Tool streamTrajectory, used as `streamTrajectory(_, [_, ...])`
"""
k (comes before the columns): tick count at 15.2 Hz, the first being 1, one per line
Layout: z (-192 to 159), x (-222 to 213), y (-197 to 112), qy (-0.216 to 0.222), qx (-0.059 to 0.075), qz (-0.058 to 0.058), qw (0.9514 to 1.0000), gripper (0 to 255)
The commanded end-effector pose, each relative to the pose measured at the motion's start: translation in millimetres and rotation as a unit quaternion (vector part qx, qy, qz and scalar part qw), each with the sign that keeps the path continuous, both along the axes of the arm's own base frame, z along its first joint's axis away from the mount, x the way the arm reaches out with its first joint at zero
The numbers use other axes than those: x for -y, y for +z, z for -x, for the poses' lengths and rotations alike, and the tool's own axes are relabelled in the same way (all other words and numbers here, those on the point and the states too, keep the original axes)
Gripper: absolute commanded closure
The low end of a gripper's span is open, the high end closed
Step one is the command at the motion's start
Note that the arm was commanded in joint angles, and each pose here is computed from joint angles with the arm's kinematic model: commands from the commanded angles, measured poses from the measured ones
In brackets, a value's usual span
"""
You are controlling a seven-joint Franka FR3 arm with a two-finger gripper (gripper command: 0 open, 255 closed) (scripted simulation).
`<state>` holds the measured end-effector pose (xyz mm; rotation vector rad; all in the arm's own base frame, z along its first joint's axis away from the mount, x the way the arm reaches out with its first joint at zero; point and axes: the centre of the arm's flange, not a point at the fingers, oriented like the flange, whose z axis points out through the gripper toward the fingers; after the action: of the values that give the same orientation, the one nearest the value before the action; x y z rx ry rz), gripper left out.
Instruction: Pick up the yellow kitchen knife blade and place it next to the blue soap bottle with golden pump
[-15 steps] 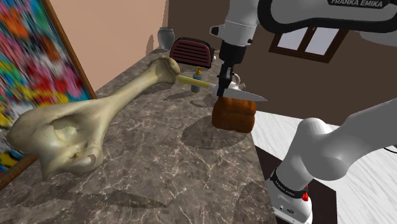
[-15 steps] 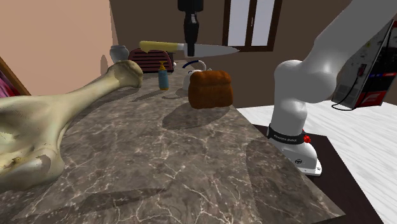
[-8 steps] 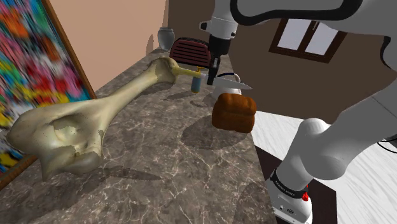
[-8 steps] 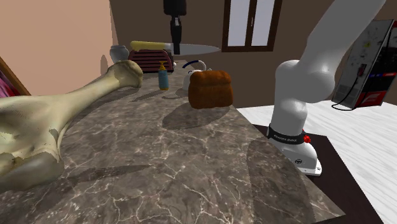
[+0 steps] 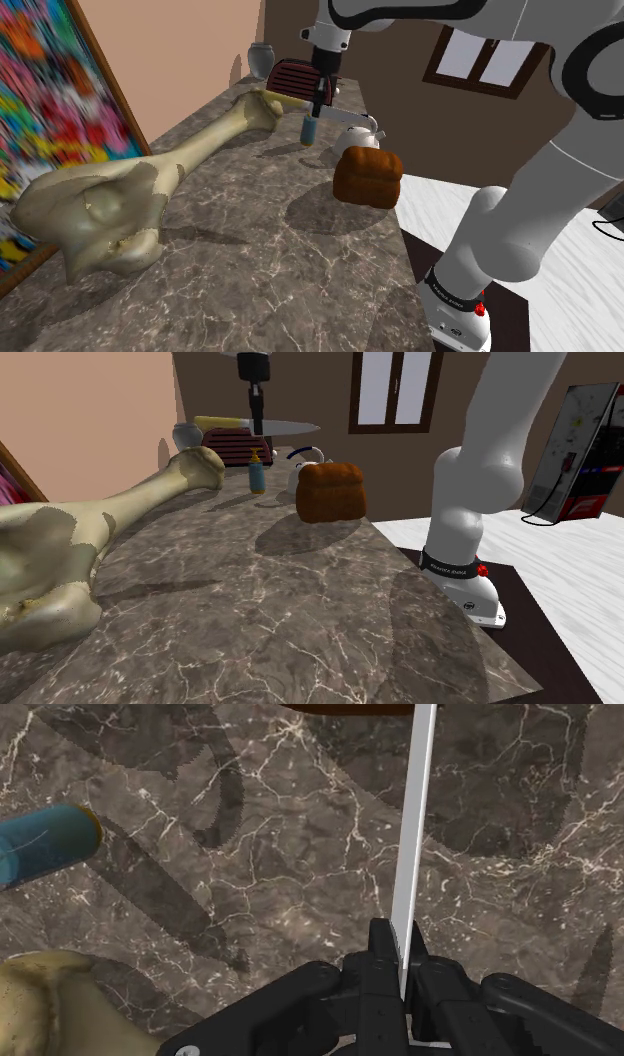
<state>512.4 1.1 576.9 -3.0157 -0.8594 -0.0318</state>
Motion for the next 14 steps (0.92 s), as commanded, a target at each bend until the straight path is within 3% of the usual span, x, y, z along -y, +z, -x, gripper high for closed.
streamTrajectory(1, [-22.6,13.1,-0.5,0.000,0.000,0.000,1.0000,255])
streamTrajectory(7, [-94.0,60.1,-0.3,0.000,0.000,0.000,1.0000,255])
streamTrajectory(14, [-94.0,60.1,-37.3,0.000,0.000,0.000,1.0000,255])
